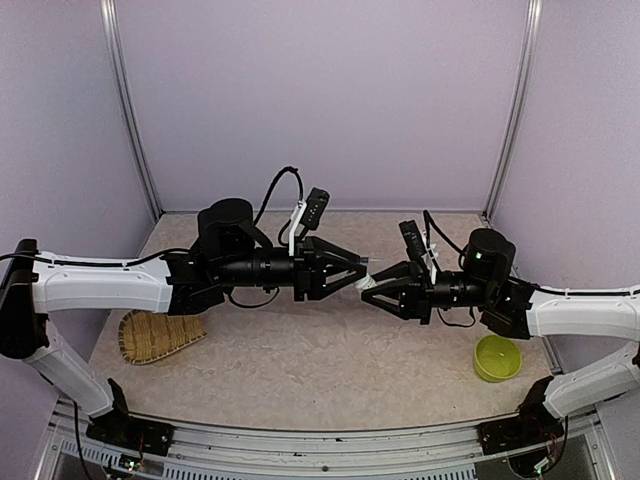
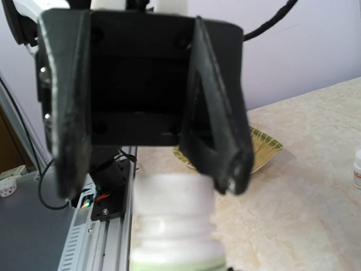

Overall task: Sort the pills into containers
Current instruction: Unscrew the lid of the pill bottle from the pill bottle.

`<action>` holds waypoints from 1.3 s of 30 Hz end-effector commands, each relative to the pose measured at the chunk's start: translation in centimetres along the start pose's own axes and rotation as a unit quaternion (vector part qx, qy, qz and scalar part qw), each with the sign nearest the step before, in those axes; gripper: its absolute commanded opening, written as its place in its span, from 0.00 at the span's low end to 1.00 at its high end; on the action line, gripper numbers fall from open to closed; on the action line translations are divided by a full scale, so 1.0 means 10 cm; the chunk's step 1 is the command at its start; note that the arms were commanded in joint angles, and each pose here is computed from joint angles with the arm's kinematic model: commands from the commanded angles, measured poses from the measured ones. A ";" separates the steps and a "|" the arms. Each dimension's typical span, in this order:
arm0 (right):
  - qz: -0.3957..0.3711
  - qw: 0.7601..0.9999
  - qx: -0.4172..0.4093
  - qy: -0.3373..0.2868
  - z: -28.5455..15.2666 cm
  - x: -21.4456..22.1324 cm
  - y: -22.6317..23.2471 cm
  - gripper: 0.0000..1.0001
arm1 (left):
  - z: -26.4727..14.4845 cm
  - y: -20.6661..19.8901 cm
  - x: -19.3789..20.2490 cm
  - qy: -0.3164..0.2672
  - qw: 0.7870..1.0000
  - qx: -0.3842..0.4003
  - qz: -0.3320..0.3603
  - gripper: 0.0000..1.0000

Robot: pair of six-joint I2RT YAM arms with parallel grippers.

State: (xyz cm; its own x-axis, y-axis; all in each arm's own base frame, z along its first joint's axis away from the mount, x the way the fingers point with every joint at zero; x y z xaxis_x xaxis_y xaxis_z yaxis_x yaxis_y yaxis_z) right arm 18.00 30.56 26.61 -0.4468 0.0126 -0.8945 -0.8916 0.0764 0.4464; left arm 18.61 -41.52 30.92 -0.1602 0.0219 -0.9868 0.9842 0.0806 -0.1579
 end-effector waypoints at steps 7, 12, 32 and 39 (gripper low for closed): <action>-0.006 0.999 0.036 -0.027 -0.06 -0.16 -0.10 0.03 | 0.01 -0.07 0.05 0.000 1.000 0.014 0.008 0.38; -0.006 0.999 0.041 -0.031 -0.08 -0.17 -0.11 0.03 | 0.02 -0.07 0.07 0.002 1.000 0.016 0.006 0.41; 0.003 0.999 0.035 -0.024 -0.10 -0.12 -0.13 0.03 | 0.03 0.02 0.09 0.002 1.000 -0.011 -0.001 0.37; 0.003 0.999 0.034 -0.023 -0.10 -0.11 -0.13 0.03 | 0.04 0.04 0.10 0.005 1.000 -0.014 -0.003 0.20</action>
State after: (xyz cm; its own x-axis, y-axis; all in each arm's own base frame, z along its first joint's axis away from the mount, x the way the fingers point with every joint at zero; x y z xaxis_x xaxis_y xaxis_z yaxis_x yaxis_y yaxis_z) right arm 18.94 29.74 27.14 -0.4396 0.0424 -0.8972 -0.8903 0.1117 0.4415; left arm 19.59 -41.39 30.27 -0.1637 0.0177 -0.9863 0.9761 0.1475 -0.1594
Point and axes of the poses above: each gripper's point midway between its finger pads, its own z axis out along the fingers, its own y axis along the line the jaws close on, x = y × z, the point moved 3 cm from there along -z, back along the fingers, and after that the axes turned 12 degrees about z, right-handed, at the moved point
